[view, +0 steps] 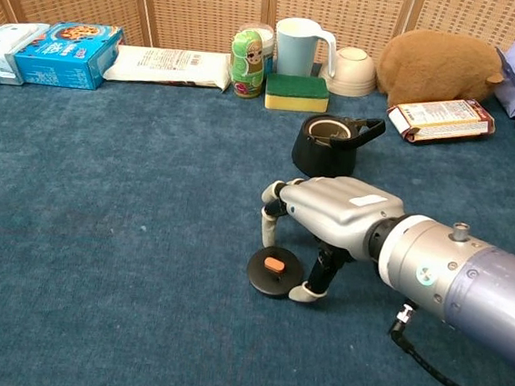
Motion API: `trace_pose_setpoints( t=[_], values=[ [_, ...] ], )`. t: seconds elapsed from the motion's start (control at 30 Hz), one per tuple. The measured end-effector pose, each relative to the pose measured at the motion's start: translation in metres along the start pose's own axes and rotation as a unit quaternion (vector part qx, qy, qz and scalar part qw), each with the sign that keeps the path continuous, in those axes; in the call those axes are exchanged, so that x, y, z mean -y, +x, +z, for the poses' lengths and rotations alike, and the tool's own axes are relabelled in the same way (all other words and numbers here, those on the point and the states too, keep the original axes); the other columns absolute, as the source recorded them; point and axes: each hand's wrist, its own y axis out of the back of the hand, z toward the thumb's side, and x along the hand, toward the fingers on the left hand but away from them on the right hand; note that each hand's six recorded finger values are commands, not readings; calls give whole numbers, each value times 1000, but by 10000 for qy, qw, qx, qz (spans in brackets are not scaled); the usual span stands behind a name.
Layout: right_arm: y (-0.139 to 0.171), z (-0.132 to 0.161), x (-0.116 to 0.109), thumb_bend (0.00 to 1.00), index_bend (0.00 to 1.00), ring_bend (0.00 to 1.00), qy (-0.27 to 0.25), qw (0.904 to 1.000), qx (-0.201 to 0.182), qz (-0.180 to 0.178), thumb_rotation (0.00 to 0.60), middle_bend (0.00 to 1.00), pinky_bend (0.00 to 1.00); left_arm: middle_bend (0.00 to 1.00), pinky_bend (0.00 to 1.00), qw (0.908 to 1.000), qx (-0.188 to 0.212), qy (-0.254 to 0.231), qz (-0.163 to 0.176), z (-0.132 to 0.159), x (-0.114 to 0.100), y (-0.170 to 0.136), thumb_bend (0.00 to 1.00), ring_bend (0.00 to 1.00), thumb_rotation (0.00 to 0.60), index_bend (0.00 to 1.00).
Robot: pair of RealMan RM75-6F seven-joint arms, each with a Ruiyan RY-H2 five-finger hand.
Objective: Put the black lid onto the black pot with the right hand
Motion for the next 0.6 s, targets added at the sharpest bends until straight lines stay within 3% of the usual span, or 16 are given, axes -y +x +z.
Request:
trace_pose_setpoints(
  t=[0.4, 0.6],
  values=[
    [8, 9, -20, 274, 387, 86, -184, 9996, -134, -165, 600, 101, 0, 0, 53, 10000, -6, 23, -41, 1, 2, 1, 144, 0, 600, 0],
    [8, 5, -48, 277, 389, 87, -286, 9988, -45, -396, 600, 102, 0, 0, 52, 10000, -29, -4, -64, 0, 2, 0, 144, 0, 600, 0]
  ],
)
